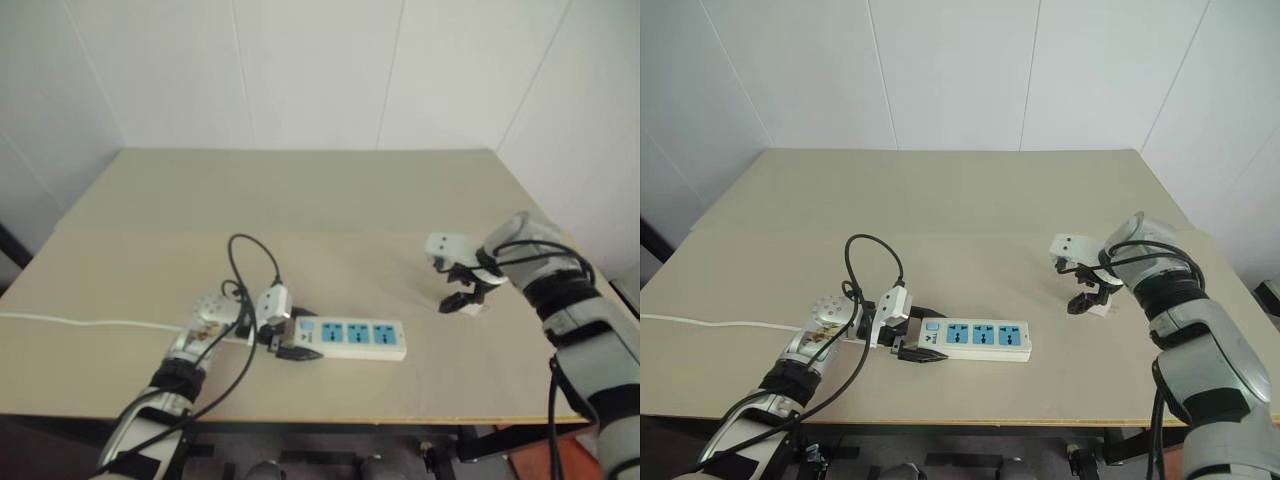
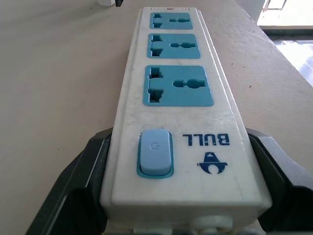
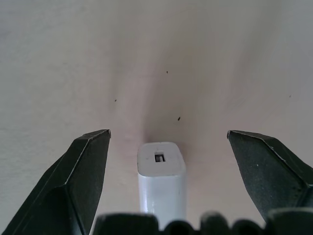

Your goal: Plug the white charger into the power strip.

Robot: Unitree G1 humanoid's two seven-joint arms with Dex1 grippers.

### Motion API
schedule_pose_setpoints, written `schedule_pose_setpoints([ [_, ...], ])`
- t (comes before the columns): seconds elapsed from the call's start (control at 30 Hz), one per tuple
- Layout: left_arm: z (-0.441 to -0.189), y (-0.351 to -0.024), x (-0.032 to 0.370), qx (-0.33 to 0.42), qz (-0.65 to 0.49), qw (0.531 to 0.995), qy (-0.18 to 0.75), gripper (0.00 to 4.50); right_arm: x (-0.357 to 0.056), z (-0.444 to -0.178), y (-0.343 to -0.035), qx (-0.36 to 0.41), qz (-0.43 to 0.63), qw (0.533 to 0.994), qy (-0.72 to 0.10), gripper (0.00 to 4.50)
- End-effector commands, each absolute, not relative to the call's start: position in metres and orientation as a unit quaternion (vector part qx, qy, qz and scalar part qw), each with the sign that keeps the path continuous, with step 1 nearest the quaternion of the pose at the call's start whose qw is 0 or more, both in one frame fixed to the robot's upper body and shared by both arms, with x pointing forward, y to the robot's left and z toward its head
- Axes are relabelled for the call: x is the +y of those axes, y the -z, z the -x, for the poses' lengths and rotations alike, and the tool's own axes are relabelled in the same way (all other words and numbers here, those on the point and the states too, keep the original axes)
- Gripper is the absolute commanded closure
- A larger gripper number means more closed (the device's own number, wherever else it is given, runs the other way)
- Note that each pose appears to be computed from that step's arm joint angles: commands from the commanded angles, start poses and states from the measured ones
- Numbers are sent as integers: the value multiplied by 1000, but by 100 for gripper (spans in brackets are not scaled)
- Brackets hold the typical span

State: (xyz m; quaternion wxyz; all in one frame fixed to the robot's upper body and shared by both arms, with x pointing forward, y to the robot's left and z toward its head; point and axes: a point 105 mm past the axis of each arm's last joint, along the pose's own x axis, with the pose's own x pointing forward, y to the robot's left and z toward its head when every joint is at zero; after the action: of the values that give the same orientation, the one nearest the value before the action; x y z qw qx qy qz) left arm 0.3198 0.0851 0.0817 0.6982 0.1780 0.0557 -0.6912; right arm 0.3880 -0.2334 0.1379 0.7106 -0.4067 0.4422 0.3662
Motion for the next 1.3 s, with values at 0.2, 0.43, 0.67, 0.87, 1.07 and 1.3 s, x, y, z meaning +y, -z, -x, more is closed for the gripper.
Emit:
schedule_pose_setpoints([
  [0.2, -315, -74, 87, 73, -189, 689, 696, 119, -245, -388, -142, 451, 418, 706, -352, 0],
  [0.43, -317, -75, 85, 71, -191, 689, 695, 119, -246, -387, -130, 474, 430, 686, -346, 0],
  [0.67, -316, -73, 87, 75, -190, 690, 694, 119, -244, -385, -126, 481, 423, 682, -353, 0],
  [0.87, -314, -71, 89, 78, -191, 691, 692, 119, -242, -383, -124, 481, 423, 674, -368, 161],
  [1.07, -313, -69, 91, 81, -192, 691, 692, 119, -238, -379, -119, 479, 424, 669, -378, 333],
  [1.3, -317, -72, 90, 81, -197, 690, 692, 119, -239, -378, -121, 471, 430, 673, -375, 333],
])
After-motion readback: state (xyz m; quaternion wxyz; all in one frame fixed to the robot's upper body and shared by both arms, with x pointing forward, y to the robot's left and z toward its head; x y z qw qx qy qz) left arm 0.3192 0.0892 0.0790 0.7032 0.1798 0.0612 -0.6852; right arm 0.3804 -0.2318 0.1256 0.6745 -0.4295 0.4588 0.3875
